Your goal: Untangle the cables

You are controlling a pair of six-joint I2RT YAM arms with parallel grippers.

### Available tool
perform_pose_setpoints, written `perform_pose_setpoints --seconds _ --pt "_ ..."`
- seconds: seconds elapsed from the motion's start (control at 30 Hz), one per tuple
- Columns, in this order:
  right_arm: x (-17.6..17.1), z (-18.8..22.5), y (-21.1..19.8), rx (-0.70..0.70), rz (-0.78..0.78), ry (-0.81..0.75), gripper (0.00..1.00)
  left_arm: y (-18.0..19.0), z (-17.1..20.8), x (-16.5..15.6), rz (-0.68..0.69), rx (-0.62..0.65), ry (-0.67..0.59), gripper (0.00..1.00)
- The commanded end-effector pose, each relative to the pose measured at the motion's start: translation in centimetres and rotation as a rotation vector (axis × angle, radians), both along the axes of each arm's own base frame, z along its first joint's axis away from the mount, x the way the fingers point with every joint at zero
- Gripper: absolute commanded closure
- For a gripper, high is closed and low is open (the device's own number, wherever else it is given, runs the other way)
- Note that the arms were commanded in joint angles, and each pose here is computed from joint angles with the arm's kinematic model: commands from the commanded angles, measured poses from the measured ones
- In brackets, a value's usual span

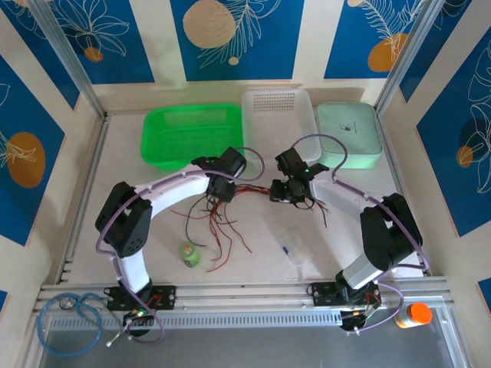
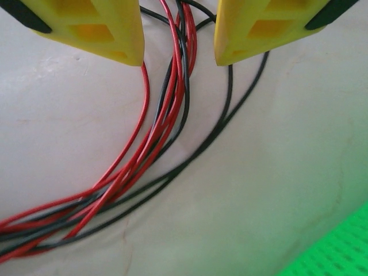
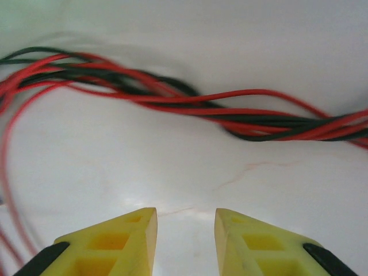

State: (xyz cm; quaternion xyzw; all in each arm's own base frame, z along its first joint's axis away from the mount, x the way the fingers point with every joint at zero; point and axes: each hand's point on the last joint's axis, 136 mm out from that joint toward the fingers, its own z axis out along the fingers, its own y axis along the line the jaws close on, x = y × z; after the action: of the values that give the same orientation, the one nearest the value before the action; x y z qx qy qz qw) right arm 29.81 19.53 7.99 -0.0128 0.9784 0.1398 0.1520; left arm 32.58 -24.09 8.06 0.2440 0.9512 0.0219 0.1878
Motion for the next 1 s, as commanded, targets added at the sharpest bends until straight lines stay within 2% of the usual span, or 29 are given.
perform_pose_setpoints --seconds 0.0,0.17,0.3,0.43,0.57,0.7,0.97 --pt "-0.7 1.7 3.3 0.097 0.050 0.013 0.67 -0.2 -2.0 -0.2 0.015 -0.015 0.030 0.67" --pt "-0.8 1.5 5.1 0.131 0.070 0.023 0.68 -0.6 -3.9 1.2 0.036 -0.005 0.008 0.81" --pt "-1.0 1.4 4.9 0.121 0.069 0.025 0.68 0.9 -4.5 2.0 0.082 0.049 -0.014 0.85" --pt "-1.2 1.3 4.3 0.108 0.057 0.021 0.69 3.1 -3.9 1.9 0.158 0.031 -0.002 0.85" --pt "-1.2 1.3 4.2 0.106 0.055 0.022 0.69 4.8 -3.4 1.0 0.239 -0.042 0.087 0.85" --pt "-1.0 1.4 4.1 0.101 0.053 0.021 0.69 4.8 -3.1 -0.2 0.260 -0.098 0.164 0.81" --pt "-1.3 1.9 4.3 0.123 0.060 0.026 0.69 4.2 -3.8 -0.2 0.246 -0.122 0.180 0.79"
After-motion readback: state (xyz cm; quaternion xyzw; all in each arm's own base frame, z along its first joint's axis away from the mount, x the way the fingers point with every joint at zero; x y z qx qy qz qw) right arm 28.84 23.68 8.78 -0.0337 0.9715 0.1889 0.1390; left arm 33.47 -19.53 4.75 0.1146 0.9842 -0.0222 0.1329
